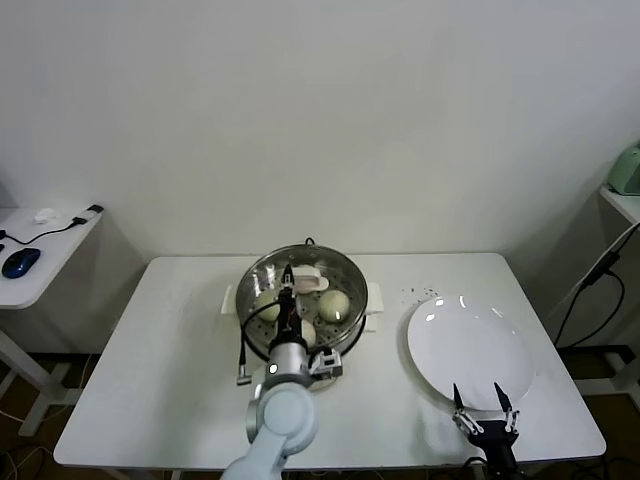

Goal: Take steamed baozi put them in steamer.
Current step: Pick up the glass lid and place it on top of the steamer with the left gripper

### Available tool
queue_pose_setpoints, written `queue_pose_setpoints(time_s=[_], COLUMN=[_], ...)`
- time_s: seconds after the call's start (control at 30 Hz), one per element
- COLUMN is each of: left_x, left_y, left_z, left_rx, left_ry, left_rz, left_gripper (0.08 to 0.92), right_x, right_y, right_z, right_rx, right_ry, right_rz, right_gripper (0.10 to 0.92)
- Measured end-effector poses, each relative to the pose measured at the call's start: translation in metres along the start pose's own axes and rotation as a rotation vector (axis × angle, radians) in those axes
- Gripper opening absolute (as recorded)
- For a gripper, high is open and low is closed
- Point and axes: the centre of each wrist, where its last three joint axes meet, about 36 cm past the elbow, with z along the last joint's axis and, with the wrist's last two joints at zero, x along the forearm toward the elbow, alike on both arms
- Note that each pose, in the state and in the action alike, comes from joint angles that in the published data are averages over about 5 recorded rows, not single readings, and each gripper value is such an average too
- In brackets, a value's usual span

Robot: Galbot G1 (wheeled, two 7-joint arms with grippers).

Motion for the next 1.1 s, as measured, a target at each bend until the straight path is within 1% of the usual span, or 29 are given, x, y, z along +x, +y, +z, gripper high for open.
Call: queue_pose_setpoints(time_s=[0.23, 0.33, 0.47, 0.83, 1.0, 1.1], left_x=[0.0, 0.001, 0.002, 0.015, 0.024, 0.031], left_y=[-0.004, -0.004, -0.003, 0.008, 0.017, 0.022], left_z=[0.002, 0.003, 0.003, 0.003, 0.01, 0.018], left_rx=[-0.016, -0.019, -0.019, 0.018, 0.049, 0.086], left_ry=[-0.004, -0.009, -0.016, -0.044, -0.058, -0.075], left_rz=[0.0, 0.001, 0.004, 0.016, 0.017, 0.021], left_gripper=[0.142, 0.168, 0.268, 0.588, 0.734, 0.798], right_x=[-0.001, -0.001, -0.002, -0.003, -0.004, -0.004], right_y=[0.0, 0.001, 0.001, 0.002, 0.005, 0.008], right_z=[0.0, 0.0, 0.0, -0.002, -0.002, -0.002], right_rx=[0.003, 0.005, 0.009, 0.006, -0.008, -0.02], right_ry=[-0.01, -0.012, -0.012, -0.002, 0.008, 0.007], right_rz=[0.001, 0.001, -0.004, -0.017, -0.023, -0.021], right_gripper=[0.823, 0.823, 0.823, 0.823, 0.823, 0.823])
